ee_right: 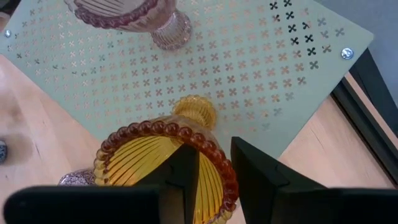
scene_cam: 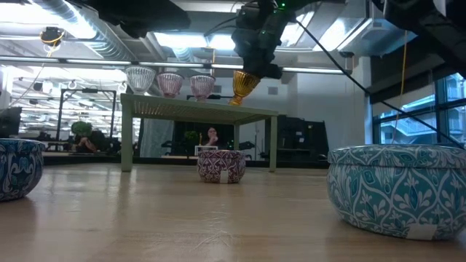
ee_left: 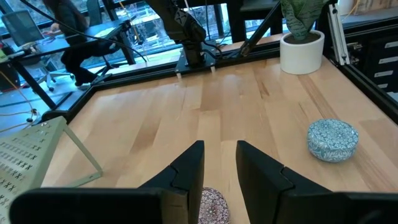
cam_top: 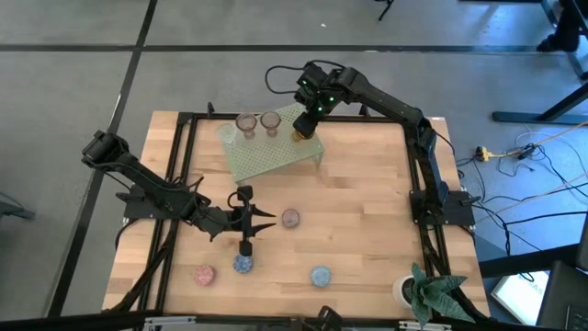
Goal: Pick & Place candle stick holders
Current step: Put the yellow glass candle holder on the shelf aligned with the other glass candle holders
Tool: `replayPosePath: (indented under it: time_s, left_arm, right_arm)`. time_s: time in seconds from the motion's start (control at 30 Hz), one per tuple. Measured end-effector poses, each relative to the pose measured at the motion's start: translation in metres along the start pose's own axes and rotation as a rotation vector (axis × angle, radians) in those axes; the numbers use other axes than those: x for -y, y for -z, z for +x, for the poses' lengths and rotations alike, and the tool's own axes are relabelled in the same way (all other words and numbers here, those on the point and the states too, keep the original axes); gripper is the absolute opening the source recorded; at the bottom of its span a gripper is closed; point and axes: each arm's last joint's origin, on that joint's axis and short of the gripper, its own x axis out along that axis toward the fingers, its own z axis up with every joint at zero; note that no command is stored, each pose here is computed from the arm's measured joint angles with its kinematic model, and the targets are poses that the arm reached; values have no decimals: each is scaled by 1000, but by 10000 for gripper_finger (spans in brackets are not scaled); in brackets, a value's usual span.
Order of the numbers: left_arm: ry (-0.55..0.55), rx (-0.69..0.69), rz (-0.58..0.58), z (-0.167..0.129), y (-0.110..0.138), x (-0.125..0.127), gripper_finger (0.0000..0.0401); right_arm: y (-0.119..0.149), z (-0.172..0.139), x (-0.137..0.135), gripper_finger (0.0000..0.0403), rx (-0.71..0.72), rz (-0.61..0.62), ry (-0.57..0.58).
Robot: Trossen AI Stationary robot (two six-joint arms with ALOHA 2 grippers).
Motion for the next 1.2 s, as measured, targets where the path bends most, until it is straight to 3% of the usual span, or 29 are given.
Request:
replayPosePath:
  time_s: [0.83,1.2]
  left_arm:
    - [-2,-7,5,0,1,0,88]
    - [-3,-7,4,0,1,0,88]
  right_arm:
    - [-6,-2,-1,97,57,-12,-33]
    - [-2,-45,-8,97,114,-49,-27]
